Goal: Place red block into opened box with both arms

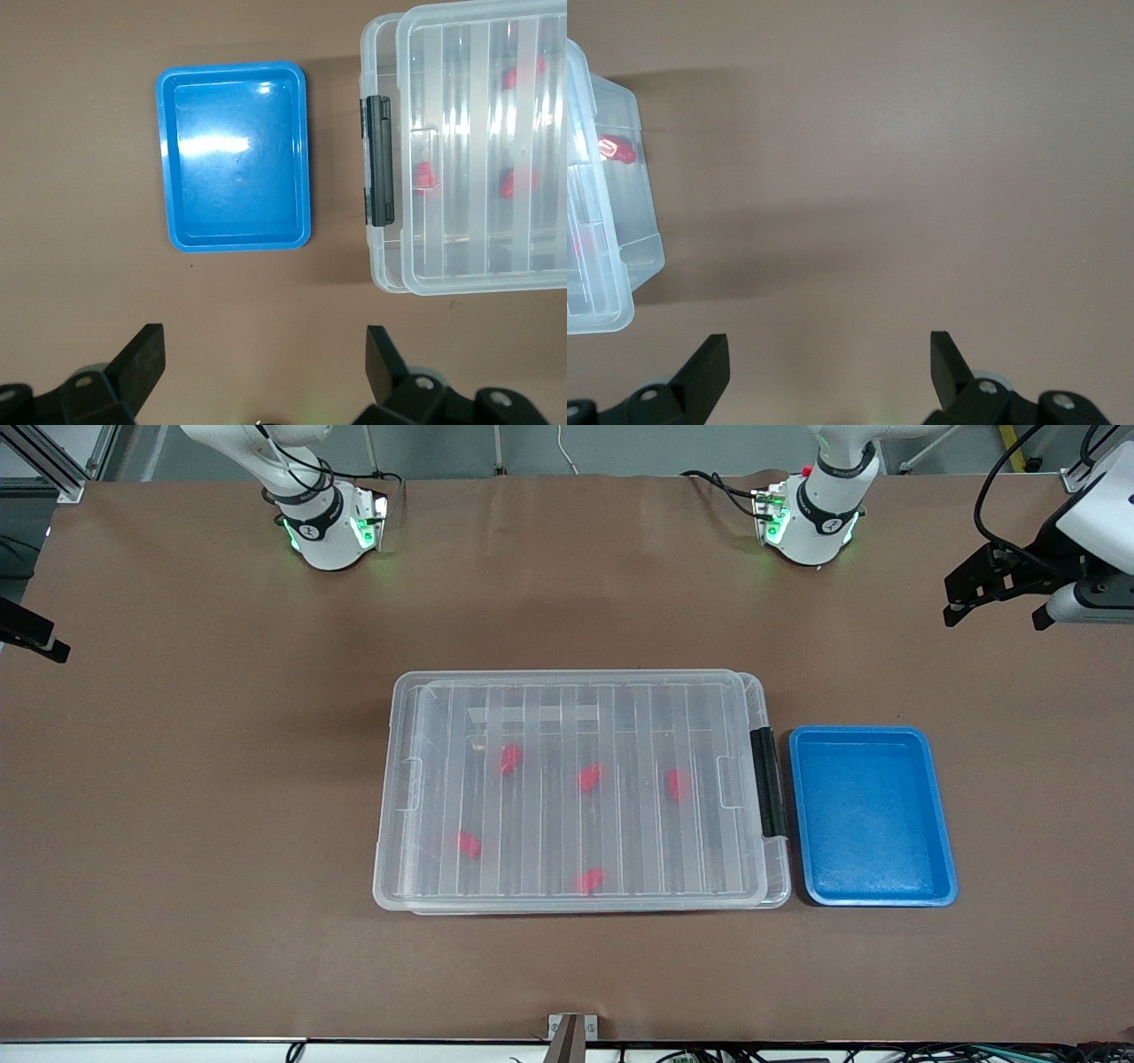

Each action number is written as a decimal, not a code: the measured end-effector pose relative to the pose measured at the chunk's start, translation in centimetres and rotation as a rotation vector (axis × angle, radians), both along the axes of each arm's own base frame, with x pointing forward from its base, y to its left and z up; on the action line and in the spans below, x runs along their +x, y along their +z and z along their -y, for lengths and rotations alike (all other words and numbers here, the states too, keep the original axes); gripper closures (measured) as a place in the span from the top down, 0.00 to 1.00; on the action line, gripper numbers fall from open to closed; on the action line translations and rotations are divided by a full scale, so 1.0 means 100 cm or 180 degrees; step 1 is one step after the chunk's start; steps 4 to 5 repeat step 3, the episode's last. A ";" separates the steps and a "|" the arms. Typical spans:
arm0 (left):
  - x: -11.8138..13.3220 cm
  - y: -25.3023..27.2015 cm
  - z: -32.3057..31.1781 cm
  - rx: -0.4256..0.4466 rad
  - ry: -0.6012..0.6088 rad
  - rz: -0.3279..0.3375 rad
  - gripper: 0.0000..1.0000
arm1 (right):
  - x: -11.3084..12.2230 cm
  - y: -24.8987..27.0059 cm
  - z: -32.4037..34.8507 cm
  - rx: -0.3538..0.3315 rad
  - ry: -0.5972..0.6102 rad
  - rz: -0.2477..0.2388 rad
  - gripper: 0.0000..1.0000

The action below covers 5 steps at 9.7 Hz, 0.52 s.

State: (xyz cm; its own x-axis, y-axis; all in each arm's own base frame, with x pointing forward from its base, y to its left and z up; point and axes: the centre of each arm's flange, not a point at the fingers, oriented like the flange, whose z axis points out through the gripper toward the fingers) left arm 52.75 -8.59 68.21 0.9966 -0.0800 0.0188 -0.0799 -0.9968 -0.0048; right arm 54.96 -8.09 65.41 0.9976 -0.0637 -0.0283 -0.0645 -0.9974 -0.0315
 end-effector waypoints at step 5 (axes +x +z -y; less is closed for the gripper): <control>0.000 0.000 0.000 0.0000 0.0000 0.0001 1.00 | 0.001 0.001 -0.001 -0.0022 0.0006 0.0021 1.00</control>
